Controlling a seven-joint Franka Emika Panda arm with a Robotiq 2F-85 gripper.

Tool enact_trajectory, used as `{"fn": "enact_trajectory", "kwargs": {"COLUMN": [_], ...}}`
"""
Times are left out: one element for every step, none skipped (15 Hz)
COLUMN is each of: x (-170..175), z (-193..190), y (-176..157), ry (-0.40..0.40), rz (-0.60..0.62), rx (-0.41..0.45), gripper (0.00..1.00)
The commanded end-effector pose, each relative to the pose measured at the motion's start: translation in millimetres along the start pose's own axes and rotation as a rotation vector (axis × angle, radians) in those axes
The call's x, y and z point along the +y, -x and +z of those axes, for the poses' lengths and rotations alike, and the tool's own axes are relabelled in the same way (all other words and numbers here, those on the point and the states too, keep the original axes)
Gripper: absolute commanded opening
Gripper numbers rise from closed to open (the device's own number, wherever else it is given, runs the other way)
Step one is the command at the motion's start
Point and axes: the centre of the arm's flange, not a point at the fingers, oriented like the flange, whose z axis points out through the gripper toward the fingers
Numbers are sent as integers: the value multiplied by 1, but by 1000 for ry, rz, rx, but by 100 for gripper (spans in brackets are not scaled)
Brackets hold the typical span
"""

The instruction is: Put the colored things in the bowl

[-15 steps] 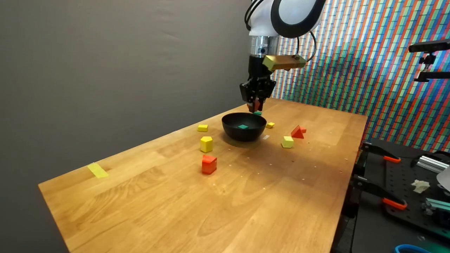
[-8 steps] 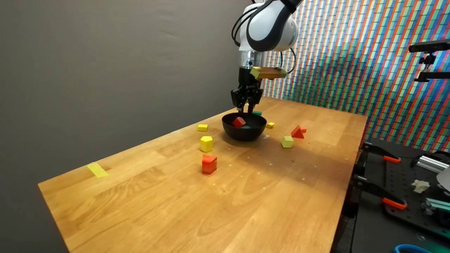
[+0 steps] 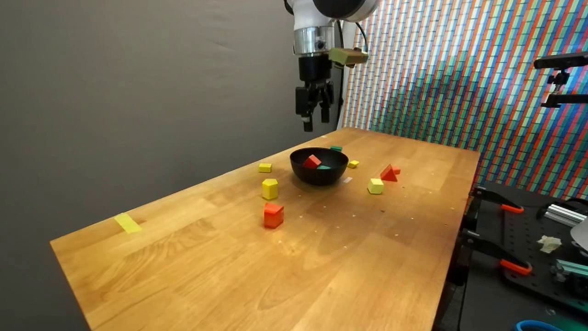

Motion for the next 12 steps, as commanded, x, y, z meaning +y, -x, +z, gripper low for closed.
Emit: {"fn": "enact_trajectory", "kwargs": {"x": [-74,-43,-64,-78,-84,-83,-83,-88,-97,-108,-118,-127], "z": [-45,-29,-38,-43,-44,-42,-24,-12,0,9,19,28], "y": [43,16,25,32,36,37,29,23,13,4,-3,-10], "ry": [90,51,66,71,73,75,82,78,67,53,39,28], "rz": [-134,-81,-113,-131,-140,-141,-129,-142,-164,-190,-216,-241], "rx": [121,57,79,87,89,88,99,99,119,137,155,165], "gripper": [100,100,100,99,100,100,100,100,100,100,100,100]}}
